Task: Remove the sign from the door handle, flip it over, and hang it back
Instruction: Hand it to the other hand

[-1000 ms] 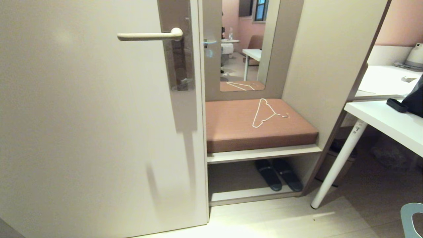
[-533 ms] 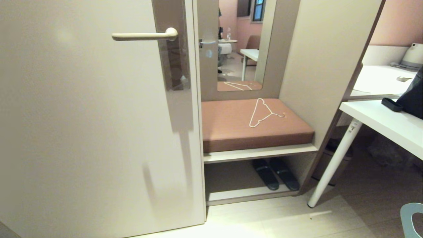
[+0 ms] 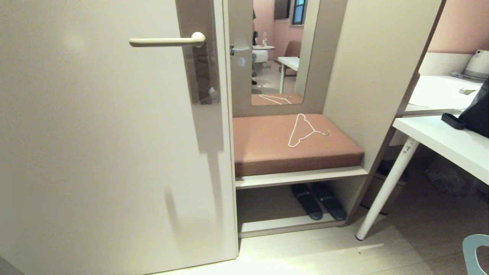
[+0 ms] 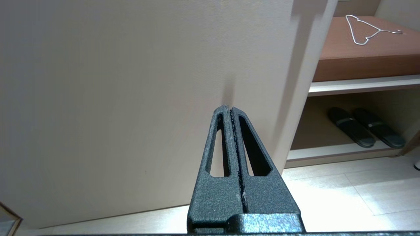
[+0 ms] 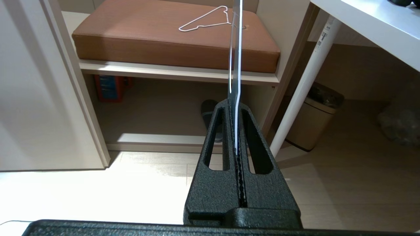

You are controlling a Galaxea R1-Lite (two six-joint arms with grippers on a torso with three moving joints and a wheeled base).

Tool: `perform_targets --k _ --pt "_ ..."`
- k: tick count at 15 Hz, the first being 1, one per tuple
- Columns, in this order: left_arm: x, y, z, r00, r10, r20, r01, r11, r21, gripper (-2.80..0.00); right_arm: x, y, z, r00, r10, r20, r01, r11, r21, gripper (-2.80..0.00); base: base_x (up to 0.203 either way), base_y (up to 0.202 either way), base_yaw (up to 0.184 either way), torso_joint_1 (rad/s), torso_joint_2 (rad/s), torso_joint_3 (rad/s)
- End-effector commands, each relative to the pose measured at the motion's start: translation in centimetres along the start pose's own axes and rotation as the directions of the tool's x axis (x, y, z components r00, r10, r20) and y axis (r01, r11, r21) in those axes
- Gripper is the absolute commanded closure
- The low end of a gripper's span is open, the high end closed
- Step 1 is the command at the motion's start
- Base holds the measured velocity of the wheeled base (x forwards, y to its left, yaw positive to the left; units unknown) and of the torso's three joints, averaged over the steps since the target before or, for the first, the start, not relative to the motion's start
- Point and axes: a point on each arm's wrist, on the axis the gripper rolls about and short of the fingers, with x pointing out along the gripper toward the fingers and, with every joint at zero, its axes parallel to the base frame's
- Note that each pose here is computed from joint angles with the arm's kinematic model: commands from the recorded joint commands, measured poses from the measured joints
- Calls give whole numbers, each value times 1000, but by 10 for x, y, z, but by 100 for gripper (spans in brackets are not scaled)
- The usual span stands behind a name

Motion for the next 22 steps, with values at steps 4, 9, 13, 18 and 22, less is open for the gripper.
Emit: perform_targets --k 4,9,13,18,22 --pt "0 0 0 1000 1 -1 -1 1000 -1 0 0 0 0 1000 1 -2 -1 1000 0 0 0 0 0 0 0 0" --pt "0 0 0 1000 1 -1 -1 1000 -1 0 0 0 0 1000 2 -2 -2 1000 0 0 0 0 0 0 0 0" --pt "0 0 0 1000 1 -1 -1 1000 -1 0 0 0 0 1000 1 -2 -1 1000 0 0 0 0 0 0 0 0" --pt "0 0 0 1000 1 -1 -1 1000 1 0 0 0 0 1000 1 -2 -1 1000 0 0 0 0 0 0 0 0" --pt "0 0 0 1000 1 -1 -1 1000 1 0 0 0 0 1000 1 -2 -1 1000 0 0 0 0 0 0 0 0"
